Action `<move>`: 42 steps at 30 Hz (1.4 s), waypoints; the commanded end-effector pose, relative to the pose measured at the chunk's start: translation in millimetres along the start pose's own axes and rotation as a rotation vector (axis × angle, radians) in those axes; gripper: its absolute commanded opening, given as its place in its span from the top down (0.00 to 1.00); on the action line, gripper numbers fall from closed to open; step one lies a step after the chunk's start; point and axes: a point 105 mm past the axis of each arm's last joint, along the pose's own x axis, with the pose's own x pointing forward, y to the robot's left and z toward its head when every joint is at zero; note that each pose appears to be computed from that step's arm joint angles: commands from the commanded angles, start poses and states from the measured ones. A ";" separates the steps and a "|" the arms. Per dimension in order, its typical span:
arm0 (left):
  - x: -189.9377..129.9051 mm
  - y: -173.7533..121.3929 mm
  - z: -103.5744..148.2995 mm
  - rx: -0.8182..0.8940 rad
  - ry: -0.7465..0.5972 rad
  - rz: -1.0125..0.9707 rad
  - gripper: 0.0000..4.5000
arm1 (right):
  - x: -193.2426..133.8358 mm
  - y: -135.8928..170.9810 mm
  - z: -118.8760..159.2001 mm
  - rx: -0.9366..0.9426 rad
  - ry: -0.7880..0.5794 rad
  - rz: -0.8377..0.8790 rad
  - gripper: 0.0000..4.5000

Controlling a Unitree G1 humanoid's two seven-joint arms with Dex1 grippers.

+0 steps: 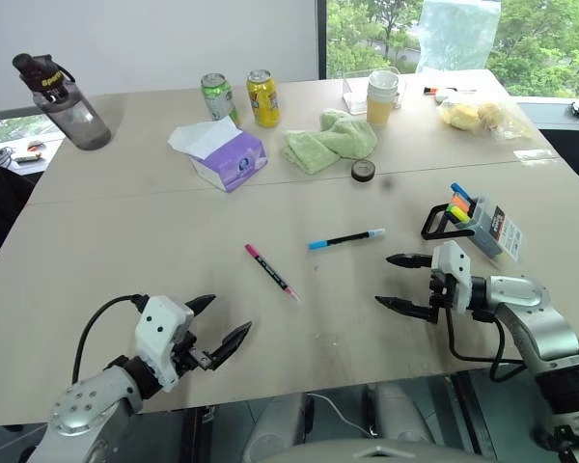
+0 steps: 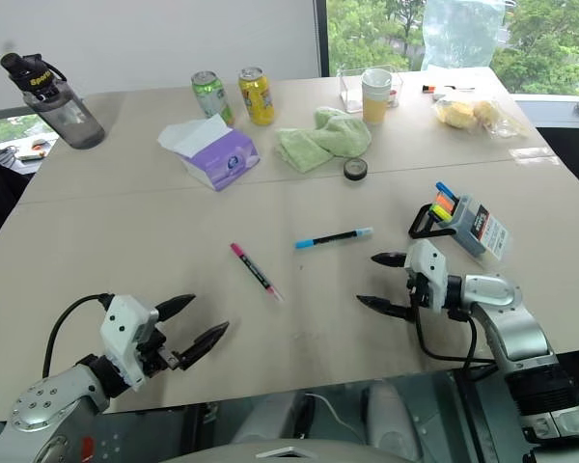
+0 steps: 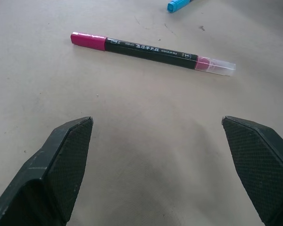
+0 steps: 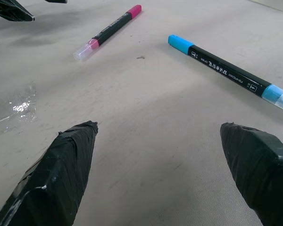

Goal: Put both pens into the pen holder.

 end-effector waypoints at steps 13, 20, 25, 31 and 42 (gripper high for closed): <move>2.7 2.1 4.3 0.021 -0.031 -0.013 0.00 | 1.3 -0.1 9.0 -0.069 0.008 -0.024 0.01; 3.6 4.0 6.0 0.029 -0.039 -0.019 0.00 | 2.9 2.3 11.0 -0.074 0.007 -0.010 0.01; 1.6 2.8 14.2 0.015 -0.059 -0.067 0.00 | 8.7 -1.5 24.3 -0.096 -0.011 -0.012 0.01; -4.6 4.2 42.1 0.020 -0.116 -0.184 0.00 | 29.9 -13.1 43.5 -0.215 0.043 0.009 0.01; -23.0 10.6 94.3 0.091 -0.179 -0.240 0.00 | 96.6 -19.3 97.4 -0.281 0.120 0.048 0.01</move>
